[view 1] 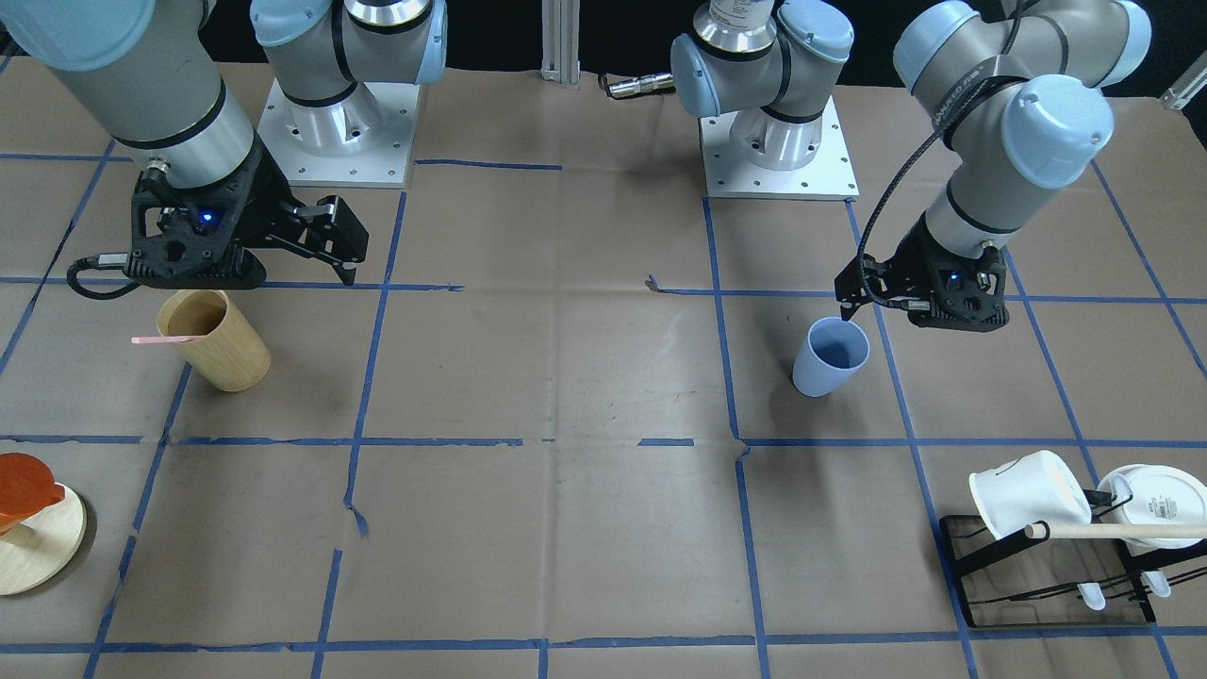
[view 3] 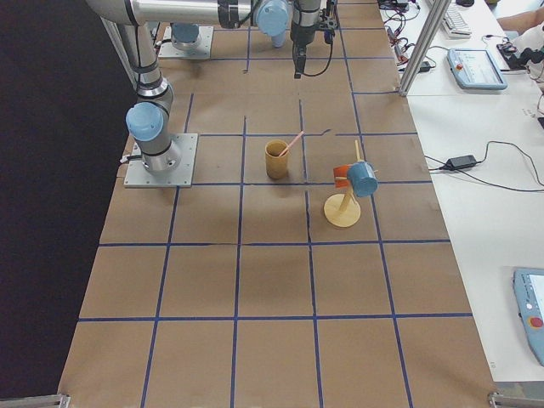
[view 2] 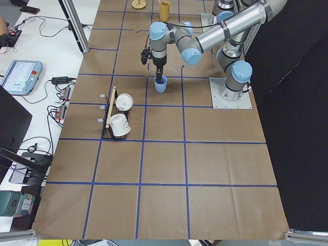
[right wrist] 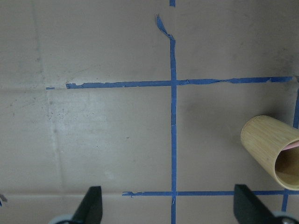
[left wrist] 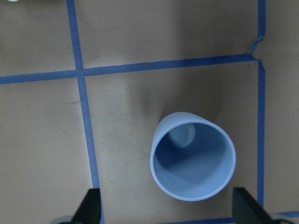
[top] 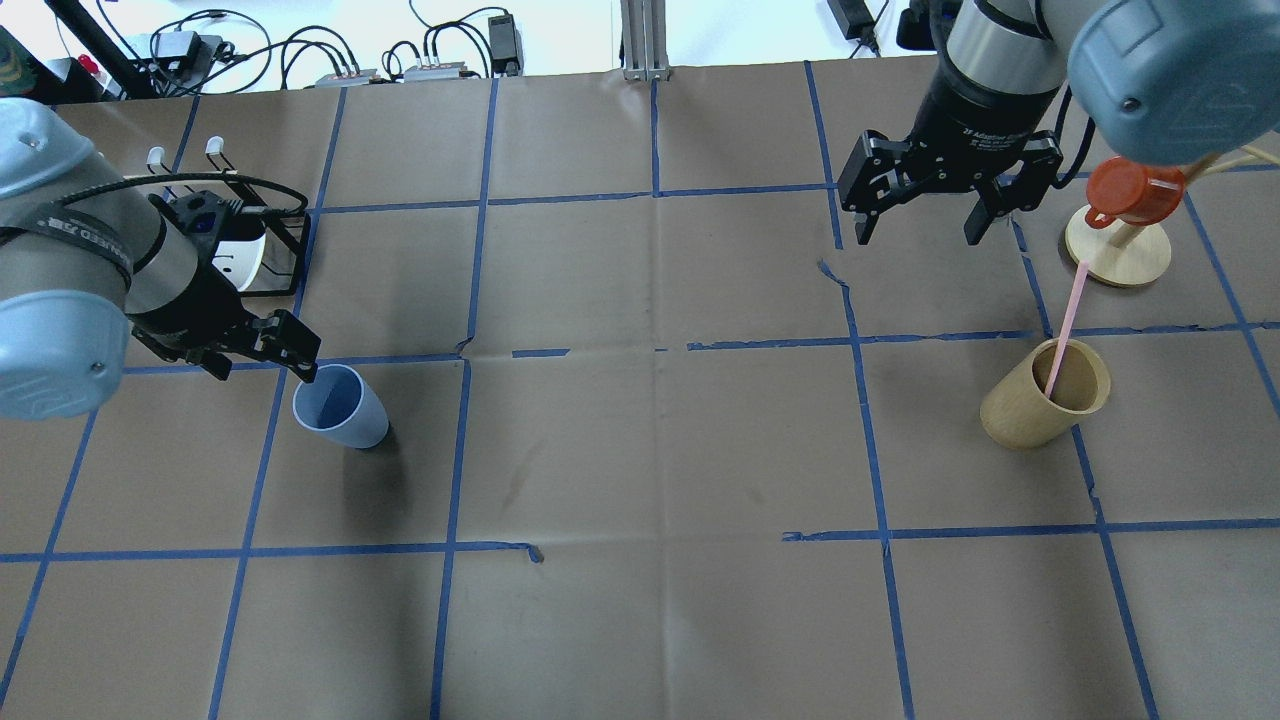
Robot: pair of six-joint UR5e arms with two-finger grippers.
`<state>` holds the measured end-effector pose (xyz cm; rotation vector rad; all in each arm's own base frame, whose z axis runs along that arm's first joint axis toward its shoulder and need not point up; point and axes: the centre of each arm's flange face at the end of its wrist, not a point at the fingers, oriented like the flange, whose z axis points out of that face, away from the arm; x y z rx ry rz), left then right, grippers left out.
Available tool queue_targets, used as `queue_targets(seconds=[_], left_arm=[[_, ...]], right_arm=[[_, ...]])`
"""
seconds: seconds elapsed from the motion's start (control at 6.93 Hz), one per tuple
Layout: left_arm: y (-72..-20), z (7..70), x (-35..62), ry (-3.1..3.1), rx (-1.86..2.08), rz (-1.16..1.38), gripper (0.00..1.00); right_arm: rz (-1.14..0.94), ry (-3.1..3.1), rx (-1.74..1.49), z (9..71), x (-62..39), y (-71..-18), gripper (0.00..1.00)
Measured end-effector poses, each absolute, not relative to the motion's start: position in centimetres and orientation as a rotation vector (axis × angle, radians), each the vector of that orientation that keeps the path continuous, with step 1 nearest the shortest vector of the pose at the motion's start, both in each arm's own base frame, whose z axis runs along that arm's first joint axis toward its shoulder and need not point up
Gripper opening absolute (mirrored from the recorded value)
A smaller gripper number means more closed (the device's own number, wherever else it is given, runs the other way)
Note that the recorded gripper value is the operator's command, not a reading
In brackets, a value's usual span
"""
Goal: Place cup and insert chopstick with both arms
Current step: 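Grasp the light blue cup with the left gripper while the right nears the bamboo cup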
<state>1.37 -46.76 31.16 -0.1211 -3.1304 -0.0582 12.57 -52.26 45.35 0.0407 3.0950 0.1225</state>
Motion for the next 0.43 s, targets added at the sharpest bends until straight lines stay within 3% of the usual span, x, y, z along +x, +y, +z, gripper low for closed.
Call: queue_targets(seconds=[0.43], left_arm=[[-47.1,27.3,1.6,-3.131,-0.117,-0.07,1.0]], right_arm=[[0.245,3.071,0.054,44.3,2.8,-52.8,1.0]])
